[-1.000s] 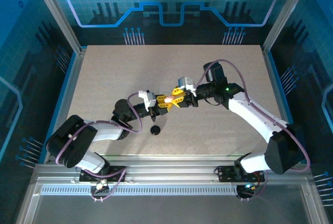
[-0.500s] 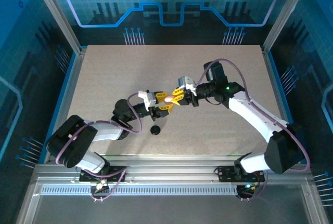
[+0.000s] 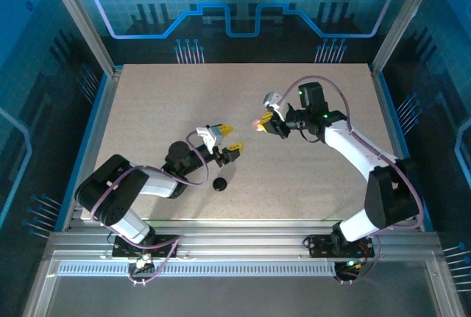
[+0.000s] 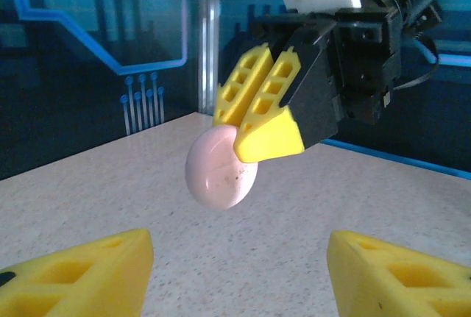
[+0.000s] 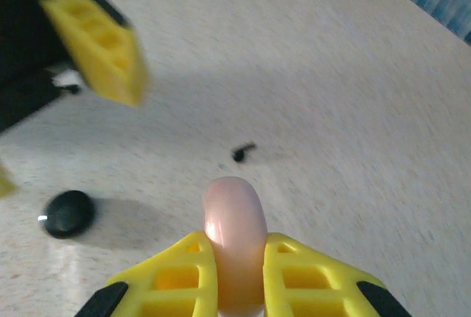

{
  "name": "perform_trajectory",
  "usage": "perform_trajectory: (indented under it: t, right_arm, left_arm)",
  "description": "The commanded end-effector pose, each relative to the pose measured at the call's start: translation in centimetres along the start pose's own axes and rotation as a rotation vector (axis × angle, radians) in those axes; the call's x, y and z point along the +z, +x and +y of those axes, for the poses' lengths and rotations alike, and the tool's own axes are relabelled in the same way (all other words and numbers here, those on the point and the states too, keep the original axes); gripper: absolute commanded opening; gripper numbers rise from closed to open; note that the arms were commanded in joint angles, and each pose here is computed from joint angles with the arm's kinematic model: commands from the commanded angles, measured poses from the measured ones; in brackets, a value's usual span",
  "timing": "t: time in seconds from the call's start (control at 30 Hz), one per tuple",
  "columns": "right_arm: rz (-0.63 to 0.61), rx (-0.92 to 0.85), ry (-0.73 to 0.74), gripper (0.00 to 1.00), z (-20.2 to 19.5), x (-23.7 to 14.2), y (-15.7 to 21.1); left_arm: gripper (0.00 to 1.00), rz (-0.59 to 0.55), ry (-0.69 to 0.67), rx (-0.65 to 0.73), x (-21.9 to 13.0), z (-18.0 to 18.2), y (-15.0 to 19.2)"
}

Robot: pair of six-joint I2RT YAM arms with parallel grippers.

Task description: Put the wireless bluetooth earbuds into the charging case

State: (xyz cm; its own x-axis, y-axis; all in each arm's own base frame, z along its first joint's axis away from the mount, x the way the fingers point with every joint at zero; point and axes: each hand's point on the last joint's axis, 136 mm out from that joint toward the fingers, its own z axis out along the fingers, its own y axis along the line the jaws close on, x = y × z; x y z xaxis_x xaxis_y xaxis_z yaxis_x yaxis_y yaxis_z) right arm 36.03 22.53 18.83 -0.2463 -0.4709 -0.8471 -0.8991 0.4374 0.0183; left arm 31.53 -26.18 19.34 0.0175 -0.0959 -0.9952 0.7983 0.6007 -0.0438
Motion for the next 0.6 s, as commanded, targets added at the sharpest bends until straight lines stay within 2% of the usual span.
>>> perform_trajectory:
  t: [0.0,0.23,0.37,0.57]
  right_arm:
    - [0.093,0.171,0.140,0.03,-4.3,0.4,3.1]
    - [0.181,0.343,0.198,0.03,-7.7,0.9,7.1]
    - [0.226,0.461,0.183,0.03,-8.9,1.0,8.9]
    - [0.229,0.562,0.179,0.05,-10.1,0.6,10.6]
  left_arm:
    - [0.65,0.007,-0.103,0.023,-0.1,1.7,0.8]
    - [0.65,0.029,-0.250,0.000,-0.4,4.4,2.0]
    - [0.64,0.032,-0.266,0.005,-0.5,4.6,2.1]
    - [0.65,0.040,-0.279,0.021,-0.6,4.9,2.4]
